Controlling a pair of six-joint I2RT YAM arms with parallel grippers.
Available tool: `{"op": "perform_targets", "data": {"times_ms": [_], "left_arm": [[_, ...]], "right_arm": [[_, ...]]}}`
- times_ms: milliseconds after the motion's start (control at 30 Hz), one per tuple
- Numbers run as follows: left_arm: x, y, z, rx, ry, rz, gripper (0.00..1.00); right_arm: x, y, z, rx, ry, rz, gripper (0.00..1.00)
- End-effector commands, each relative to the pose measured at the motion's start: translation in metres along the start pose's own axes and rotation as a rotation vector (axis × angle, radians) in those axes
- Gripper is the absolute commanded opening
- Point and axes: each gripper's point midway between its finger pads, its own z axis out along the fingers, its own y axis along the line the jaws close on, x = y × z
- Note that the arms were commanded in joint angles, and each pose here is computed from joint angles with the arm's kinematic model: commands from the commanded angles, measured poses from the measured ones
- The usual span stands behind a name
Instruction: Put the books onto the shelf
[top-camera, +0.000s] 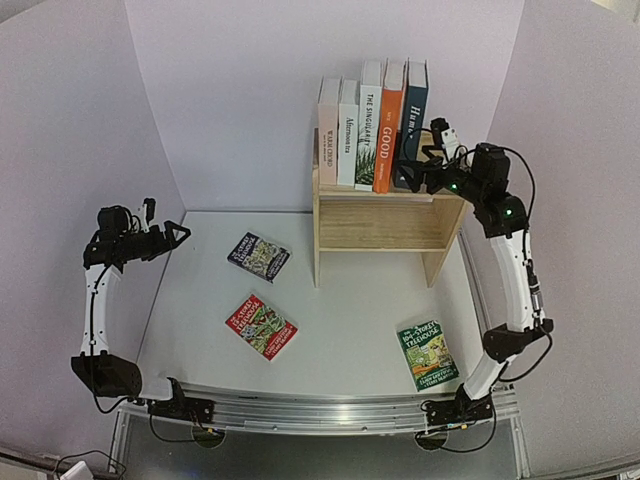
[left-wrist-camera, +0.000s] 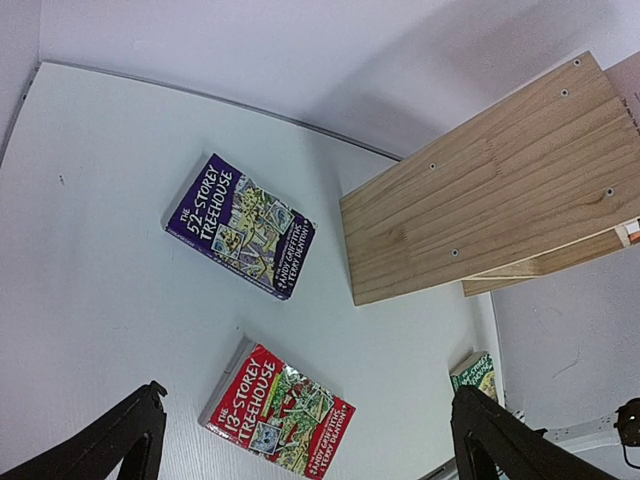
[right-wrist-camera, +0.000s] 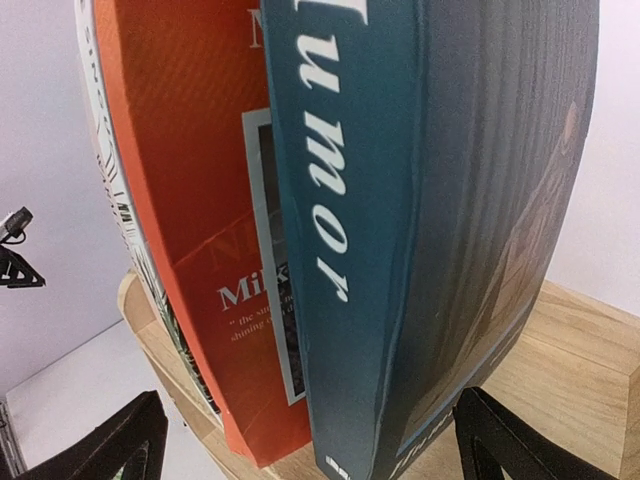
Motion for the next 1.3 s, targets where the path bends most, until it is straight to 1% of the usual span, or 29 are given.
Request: {"op": "perform_targets", "data": {"times_ms": [0,100,167,267,367,500,533,633,767,900,1067,1167,1267], "left_arm": [[-0.002,-0.009,-0.004,0.025,-0.014,0.033,1.0],[-0.003,-0.01,-0.005,0.028,-0.014,0.041,1.0],[-0.004,-0.011,-0.005,0.026,-0.015,0.05,1.0],[-0.004,-0.009,-0.003,0.02,-0.008,0.053,1.0],[-0.004,-0.008,-0.001,0.025,-0.002,0.057,1.0],[-0.004,-0.007,-0.002,0.016,-0.004,0.085,1.0],[-0.004,-0.007,-0.003,0.01,-0.007,0.095,1.0],[-0.003,-0.004,-0.004,-0.007,-0.012,0.128,1.0],[-0.002,0.001,-0.002,-0.027,-0.009,0.149,1.0],[-0.003,0.005,0.0,-0.038,-0.006,0.155,1.0],[-0.007,0.011,0.008,-0.04,0.007,0.138,1.0],[-0.009,0.014,0.014,-0.037,0.011,0.136,1.0],[-0.011,0.018,0.019,-0.035,0.014,0.134,1.0]], "right_arm": [[0.001,0.012,-0.016,-0.046,0.003,0.04,0.98],[-0.001,0.022,-0.035,-0.06,-0.001,0.058,0.98],[-0.006,0.02,-0.048,-0.028,-0.013,0.086,0.98],[-0.018,-0.009,-0.069,0.133,-0.036,0.171,0.94],[-0.025,-0.034,-0.078,0.265,-0.058,0.217,0.87],[-0.031,-0.062,-0.08,0.407,-0.098,0.263,0.79],[-0.032,-0.073,-0.081,0.466,-0.113,0.28,0.76],[-0.038,-0.096,-0.07,0.551,-0.159,0.314,0.72],[-0.05,-0.114,-0.038,0.552,-0.243,0.322,0.71],[-0.06,-0.128,-0.017,0.544,-0.341,0.312,0.71],[-0.054,-0.142,0.011,0.498,-0.377,0.306,0.71],[-0.052,-0.141,0.031,0.402,-0.398,0.302,0.72],[-0.043,-0.136,0.055,0.293,-0.388,0.305,0.72]]}}
